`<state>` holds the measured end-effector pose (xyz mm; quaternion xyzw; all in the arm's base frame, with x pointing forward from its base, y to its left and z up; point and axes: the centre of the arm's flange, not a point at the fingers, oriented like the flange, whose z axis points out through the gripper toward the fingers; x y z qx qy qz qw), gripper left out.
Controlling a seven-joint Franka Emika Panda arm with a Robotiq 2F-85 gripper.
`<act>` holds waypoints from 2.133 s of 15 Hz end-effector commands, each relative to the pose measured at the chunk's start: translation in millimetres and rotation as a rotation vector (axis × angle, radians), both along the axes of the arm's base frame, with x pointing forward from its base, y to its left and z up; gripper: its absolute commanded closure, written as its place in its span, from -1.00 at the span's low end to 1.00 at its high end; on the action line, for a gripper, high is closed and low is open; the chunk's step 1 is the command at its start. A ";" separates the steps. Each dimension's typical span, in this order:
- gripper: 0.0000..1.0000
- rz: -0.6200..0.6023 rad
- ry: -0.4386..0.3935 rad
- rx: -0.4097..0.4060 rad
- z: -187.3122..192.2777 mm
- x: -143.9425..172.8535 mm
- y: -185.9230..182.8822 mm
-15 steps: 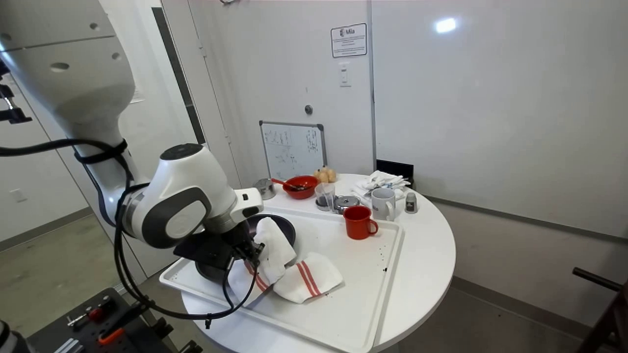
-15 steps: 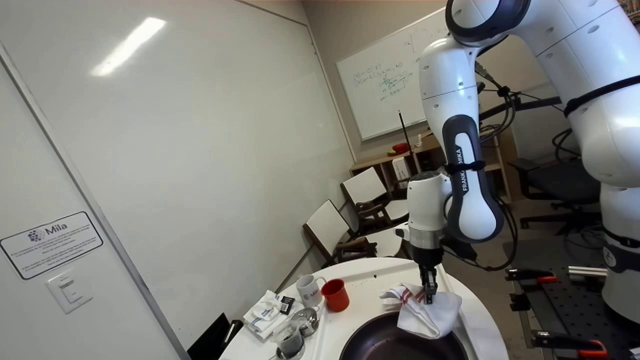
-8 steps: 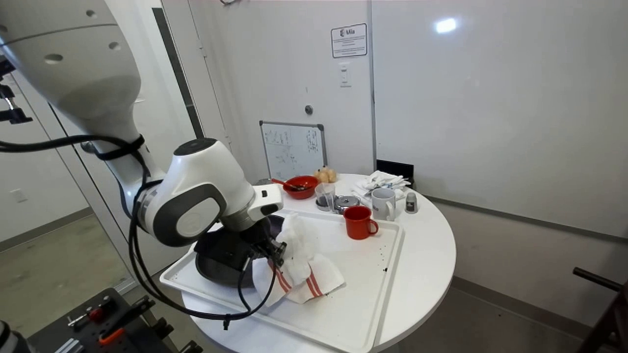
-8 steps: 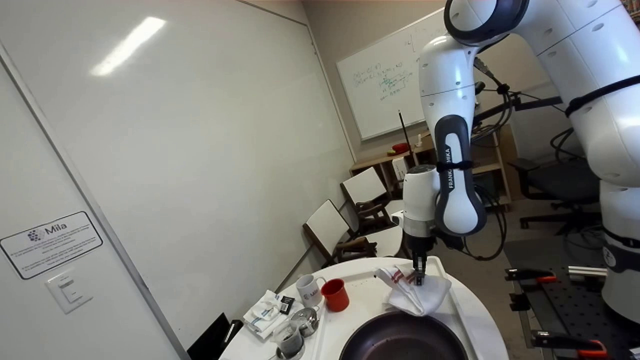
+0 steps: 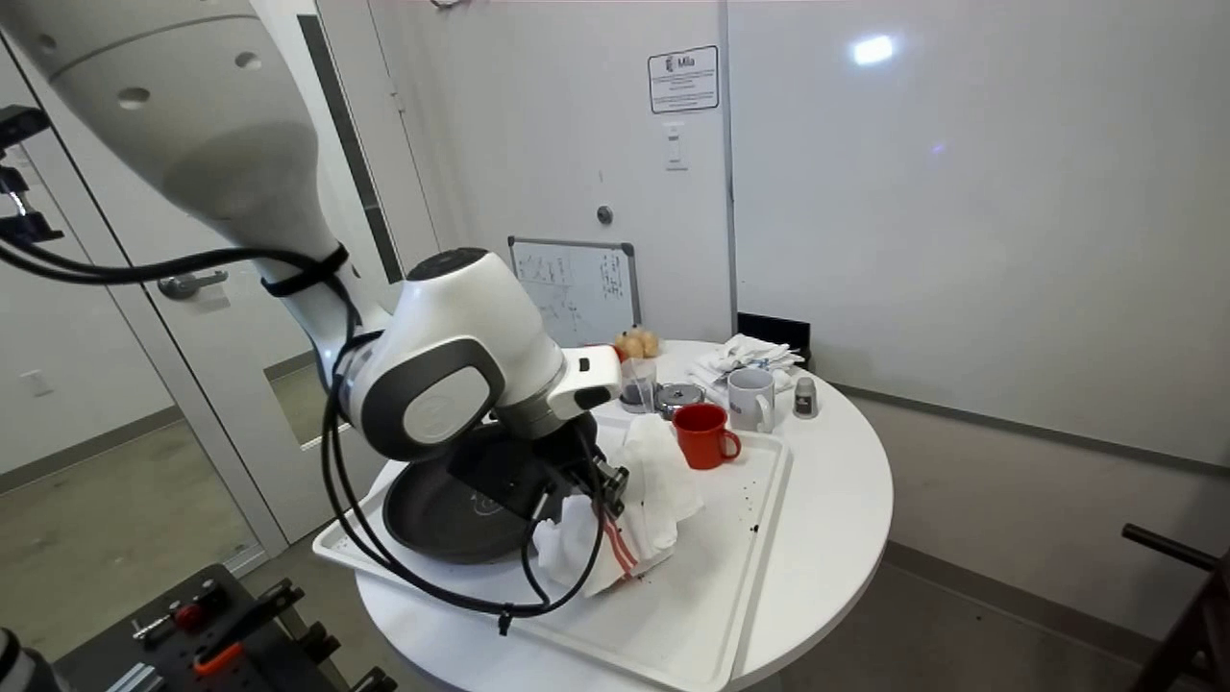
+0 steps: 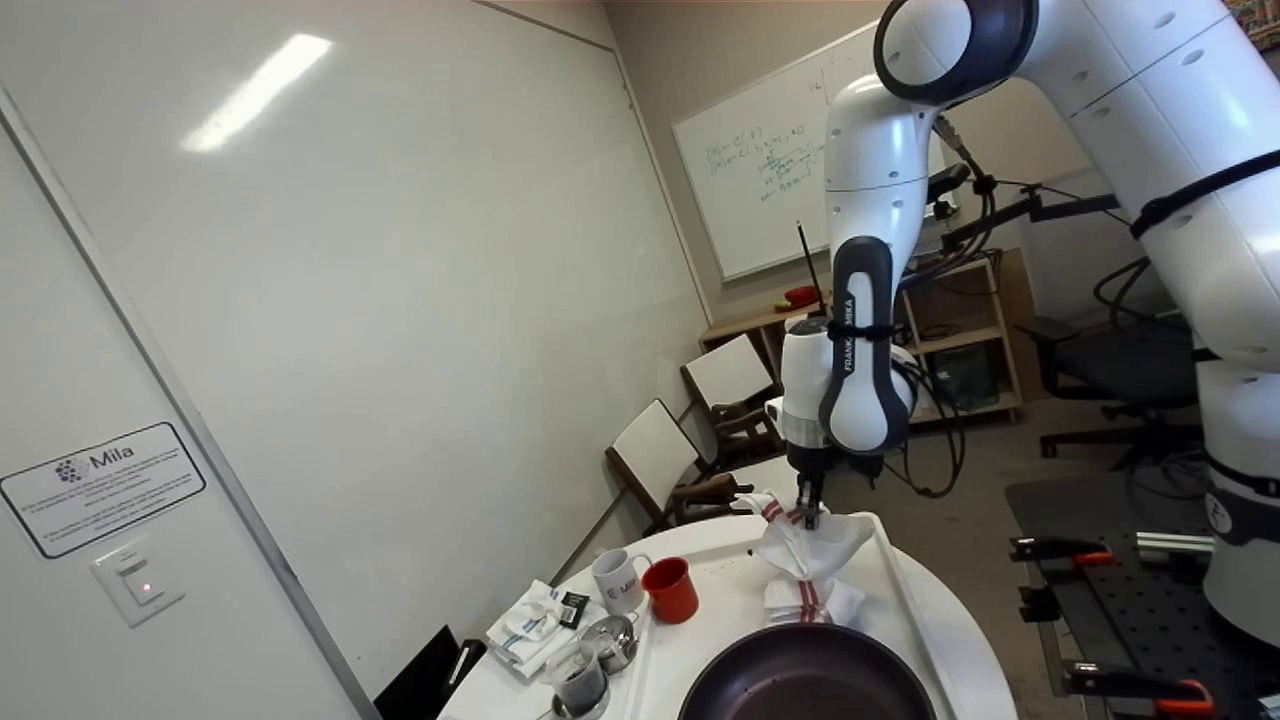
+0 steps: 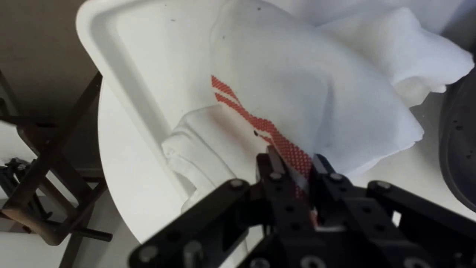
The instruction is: Use one white and red towel to wipe the black pan.
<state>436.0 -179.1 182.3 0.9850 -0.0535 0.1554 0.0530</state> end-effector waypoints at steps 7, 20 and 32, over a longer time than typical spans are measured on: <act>0.92 -0.128 0.122 0.026 -47.0 69.4 -51.7; 0.17 -0.185 0.176 0.023 -72.0 80.9 -76.5; -1.00 -0.128 0.002 -0.042 -36.3 54.0 -30.4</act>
